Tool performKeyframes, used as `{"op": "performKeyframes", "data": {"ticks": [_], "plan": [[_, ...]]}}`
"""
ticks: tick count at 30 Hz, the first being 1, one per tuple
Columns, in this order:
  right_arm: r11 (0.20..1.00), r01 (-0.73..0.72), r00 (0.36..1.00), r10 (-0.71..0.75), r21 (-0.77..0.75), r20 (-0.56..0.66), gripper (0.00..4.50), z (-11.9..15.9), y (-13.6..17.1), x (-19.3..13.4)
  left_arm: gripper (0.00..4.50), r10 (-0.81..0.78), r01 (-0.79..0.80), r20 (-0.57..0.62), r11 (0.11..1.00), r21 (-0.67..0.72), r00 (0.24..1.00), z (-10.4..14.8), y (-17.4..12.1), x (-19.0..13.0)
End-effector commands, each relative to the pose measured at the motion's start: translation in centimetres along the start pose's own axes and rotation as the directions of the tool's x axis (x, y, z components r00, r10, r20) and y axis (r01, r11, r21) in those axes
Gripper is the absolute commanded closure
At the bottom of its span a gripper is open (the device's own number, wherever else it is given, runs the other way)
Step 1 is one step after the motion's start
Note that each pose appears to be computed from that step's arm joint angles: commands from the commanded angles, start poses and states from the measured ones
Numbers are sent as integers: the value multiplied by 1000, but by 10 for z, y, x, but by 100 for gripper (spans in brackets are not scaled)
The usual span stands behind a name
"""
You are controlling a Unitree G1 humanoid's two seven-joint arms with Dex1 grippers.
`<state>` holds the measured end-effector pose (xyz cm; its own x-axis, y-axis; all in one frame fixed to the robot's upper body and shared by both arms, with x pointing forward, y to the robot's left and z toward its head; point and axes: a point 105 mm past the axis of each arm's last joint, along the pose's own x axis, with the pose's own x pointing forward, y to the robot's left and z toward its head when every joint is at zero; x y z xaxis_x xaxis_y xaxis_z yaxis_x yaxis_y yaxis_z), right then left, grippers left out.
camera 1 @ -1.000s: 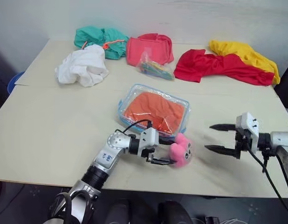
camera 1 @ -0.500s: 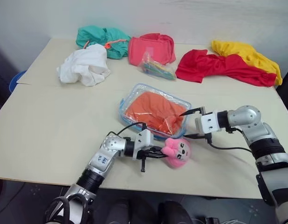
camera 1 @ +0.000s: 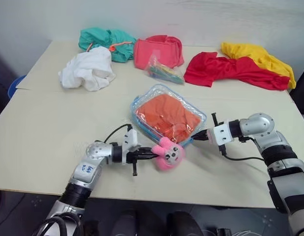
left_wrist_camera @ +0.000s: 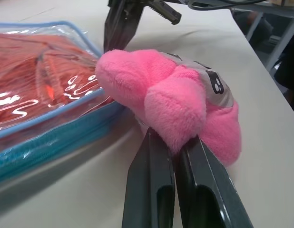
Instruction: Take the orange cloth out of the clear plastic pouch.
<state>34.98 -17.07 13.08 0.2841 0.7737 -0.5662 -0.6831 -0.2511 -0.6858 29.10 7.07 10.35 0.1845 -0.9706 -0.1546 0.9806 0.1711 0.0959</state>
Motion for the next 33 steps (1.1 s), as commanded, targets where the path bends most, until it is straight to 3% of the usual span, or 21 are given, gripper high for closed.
{"op": "performKeyframes", "data": {"ticks": [1, 10, 18, 24, 27, 30, 33], "plan": [[999, 41, 999, -41, -32, 6, 443, 2, -7, -11, 450, 76, -76, 21, 997, 6, 997, 7, 10, -14], [997, 35, 998, -32, -63, 57, 443, 10, -1, -39, 450, 364, -360, 23, 928, -95, 931, 2, 52, -72], [997, -29, 990, 37, -66, 137, 443, 24, 19, -47, 450, 544, -527, 65, 831, -178, 837, 6, 82, -100], [999, 43, 991, -42, -6, 127, 443, 21, 18, -51, 450, 546, -528, 70, 830, -180, 835, 6, 82, -101], [993, 81, 977, -96, 86, 191, 443, 33, 11, -44, 450, 507, -488, 81, 854, -178, 858, 9, 76, -95], [970, 48, 962, -109, 239, 249, 389, 51, 18, -31, 450, 444, -429, 76, 889, -159, 893, 10, 66, -86], [941, 123, 949, -204, 315, 240, 294, 69, 11, -13, 450, 360, -349, 55, 926, -145, 931, 7, 50, -74]]}}
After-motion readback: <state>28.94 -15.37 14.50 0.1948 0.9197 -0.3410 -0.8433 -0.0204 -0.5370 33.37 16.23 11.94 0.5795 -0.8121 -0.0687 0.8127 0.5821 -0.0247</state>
